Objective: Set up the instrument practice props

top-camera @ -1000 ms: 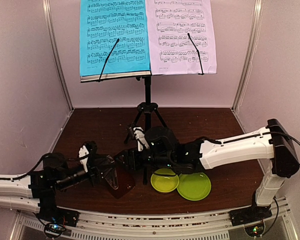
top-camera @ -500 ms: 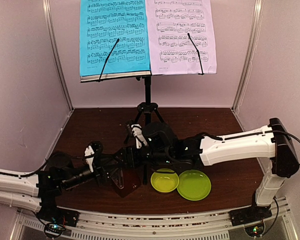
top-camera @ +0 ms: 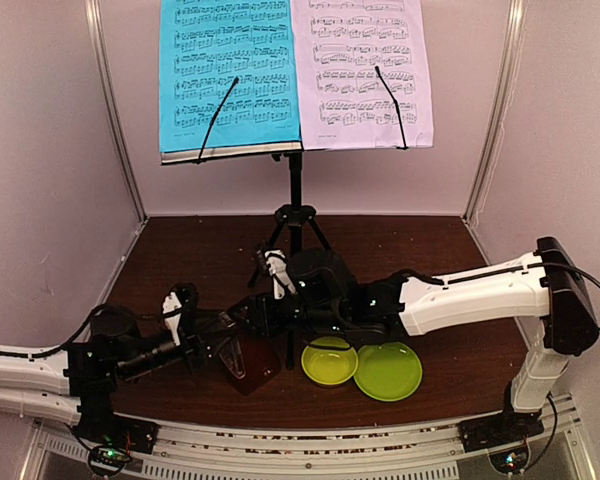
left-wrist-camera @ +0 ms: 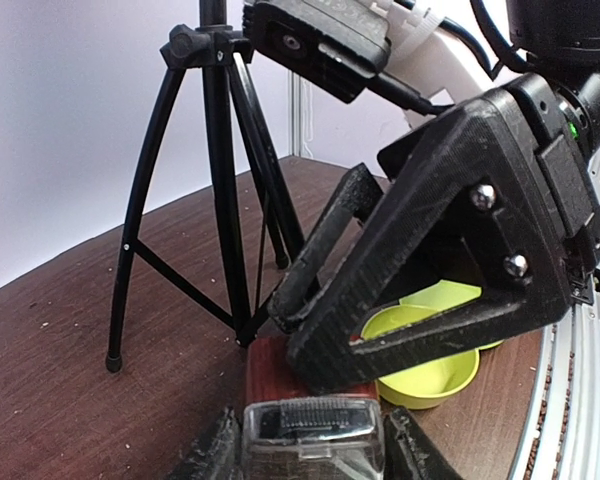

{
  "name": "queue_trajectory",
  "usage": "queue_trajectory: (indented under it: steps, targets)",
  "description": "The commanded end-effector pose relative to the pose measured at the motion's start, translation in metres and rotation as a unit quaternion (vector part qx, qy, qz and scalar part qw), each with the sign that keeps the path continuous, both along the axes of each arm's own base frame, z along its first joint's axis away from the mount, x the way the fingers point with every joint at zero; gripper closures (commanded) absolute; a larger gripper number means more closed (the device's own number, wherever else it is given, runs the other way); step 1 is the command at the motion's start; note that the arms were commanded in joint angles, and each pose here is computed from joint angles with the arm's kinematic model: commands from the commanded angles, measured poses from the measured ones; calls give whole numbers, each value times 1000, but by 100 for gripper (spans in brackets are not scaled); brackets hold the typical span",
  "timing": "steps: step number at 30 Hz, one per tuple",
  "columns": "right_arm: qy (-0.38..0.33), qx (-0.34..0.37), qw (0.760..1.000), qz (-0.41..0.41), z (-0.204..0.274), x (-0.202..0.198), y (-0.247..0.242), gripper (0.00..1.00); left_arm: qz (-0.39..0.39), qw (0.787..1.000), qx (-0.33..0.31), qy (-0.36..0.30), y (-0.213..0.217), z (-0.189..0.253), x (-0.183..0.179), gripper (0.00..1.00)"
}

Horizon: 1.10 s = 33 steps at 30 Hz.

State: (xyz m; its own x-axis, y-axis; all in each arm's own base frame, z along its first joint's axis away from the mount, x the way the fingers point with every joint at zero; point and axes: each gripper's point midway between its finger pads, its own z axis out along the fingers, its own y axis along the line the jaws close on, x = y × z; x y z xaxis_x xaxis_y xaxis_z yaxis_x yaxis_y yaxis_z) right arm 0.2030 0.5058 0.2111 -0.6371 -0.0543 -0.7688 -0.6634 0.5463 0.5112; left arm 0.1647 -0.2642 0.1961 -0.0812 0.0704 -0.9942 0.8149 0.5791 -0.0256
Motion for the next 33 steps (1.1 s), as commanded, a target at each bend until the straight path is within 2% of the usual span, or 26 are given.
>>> queue_trajectory:
  steps: [1,8,18,19,25,30,32,33]
  targets:
    - [8,-61,998,-29,-38,8,-19,45,1,1000,-12,-11,2,10,-2,64]
    - [13,-79,997,-23,-55,6,-21,47,6,1000,-9,-16,3,22,0,50]
    - [16,-89,996,-22,-67,4,-26,48,12,1000,2,-11,2,17,3,40]
    - [15,-89,996,-22,-67,4,-26,48,12,1000,-8,-16,0,30,4,39]
    - [15,-90,996,-19,-69,2,-27,48,0,1000,-5,-15,-5,31,2,43]
    - [16,-99,995,-18,-76,0,-30,48,-9,1000,-10,-15,-4,32,-2,60]
    - [16,-102,994,-17,-79,-1,-32,48,-10,1000,-7,-12,-4,29,-3,61]
    - [17,-103,994,-17,-80,-2,-32,48,-11,1000,-6,-9,-3,27,-3,58]
